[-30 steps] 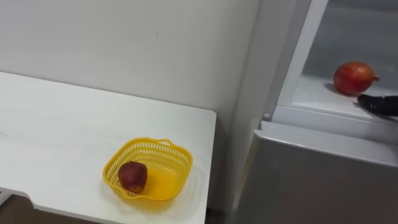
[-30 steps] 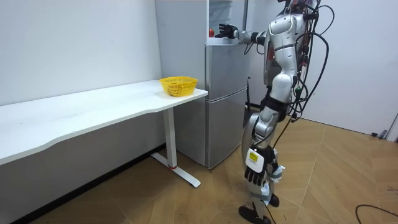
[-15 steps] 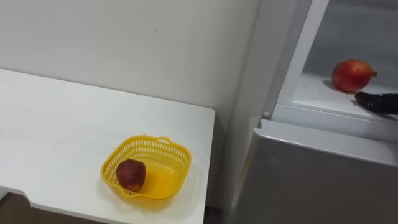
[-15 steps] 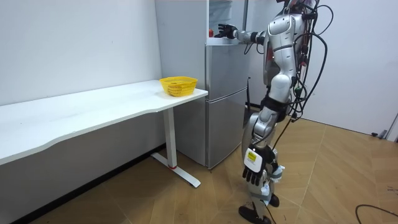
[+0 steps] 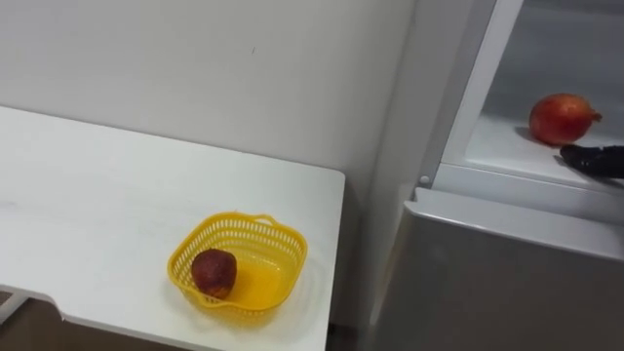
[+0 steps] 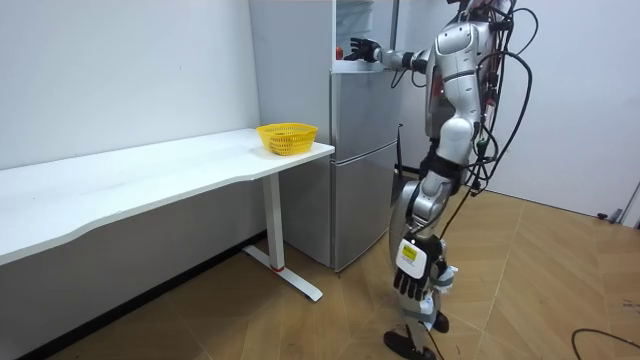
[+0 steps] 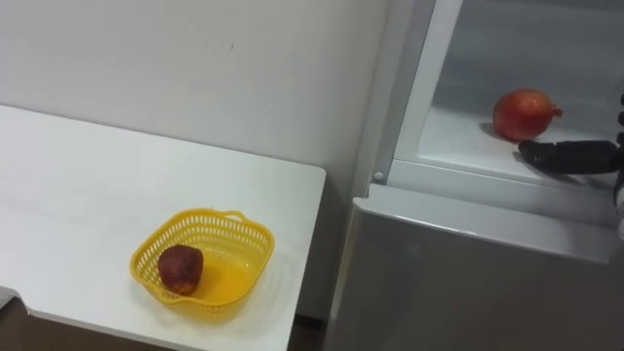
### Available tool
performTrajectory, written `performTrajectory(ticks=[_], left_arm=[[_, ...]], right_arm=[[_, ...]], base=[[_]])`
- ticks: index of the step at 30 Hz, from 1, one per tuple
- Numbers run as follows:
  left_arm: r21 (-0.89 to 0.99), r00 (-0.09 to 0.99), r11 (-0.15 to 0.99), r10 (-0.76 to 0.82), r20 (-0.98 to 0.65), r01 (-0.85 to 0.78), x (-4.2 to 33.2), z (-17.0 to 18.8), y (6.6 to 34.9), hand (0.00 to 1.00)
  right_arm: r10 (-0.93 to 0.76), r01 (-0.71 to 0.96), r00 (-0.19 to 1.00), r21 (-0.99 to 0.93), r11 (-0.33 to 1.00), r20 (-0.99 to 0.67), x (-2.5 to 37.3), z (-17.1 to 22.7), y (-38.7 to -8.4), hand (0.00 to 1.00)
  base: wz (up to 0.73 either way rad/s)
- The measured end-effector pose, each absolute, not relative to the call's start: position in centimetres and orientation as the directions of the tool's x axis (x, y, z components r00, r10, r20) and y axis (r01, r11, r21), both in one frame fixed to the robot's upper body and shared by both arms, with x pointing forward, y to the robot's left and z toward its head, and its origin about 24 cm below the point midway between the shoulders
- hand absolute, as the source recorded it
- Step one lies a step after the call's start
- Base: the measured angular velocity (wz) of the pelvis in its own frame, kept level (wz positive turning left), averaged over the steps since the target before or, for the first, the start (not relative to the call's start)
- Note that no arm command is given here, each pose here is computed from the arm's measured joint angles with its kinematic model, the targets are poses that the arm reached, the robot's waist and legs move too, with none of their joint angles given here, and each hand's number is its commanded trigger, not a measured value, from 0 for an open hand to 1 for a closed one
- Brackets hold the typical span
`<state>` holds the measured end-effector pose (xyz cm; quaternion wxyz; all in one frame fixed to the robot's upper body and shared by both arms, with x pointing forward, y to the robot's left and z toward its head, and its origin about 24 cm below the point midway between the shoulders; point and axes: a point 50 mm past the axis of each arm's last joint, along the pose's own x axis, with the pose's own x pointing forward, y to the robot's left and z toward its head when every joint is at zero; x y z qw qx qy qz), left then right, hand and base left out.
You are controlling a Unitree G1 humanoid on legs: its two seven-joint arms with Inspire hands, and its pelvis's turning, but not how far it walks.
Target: Retrieve from the upper fridge
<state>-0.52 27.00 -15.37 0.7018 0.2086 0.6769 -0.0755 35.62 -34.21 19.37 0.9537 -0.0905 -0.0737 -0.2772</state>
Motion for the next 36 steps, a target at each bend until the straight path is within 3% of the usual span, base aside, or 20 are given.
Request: performTrajectory(ticks=[11, 23, 36], left_arm=[[0.187, 0.075, 0.902, 0.172, -0.982, 0.390, -0.7, -15.3, 27.0, 0.00], [0.191, 0.074, 0.914, 0.176, -0.982, 0.358, -0.9, -15.2, 27.4, 0.00], [0.194, 0.079, 0.908, 0.177, -0.981, 0.372, -0.6, -15.1, 27.5, 0.00]], right_arm=[[-0.516, 0.545, 0.835, -0.152, 0.825, 0.192, 35.5, 19.5, -34.4, 0.00], [-0.562, 0.571, 0.810, -0.009, 0.821, 0.170, 35.1, 19.3, -35.3, 0.00], [-0.571, 0.577, 0.805, 0.013, 0.817, 0.161, 35.3, 19.4, -35.9, 0.00]], base=[[0.06], [0.05], [0.02]])
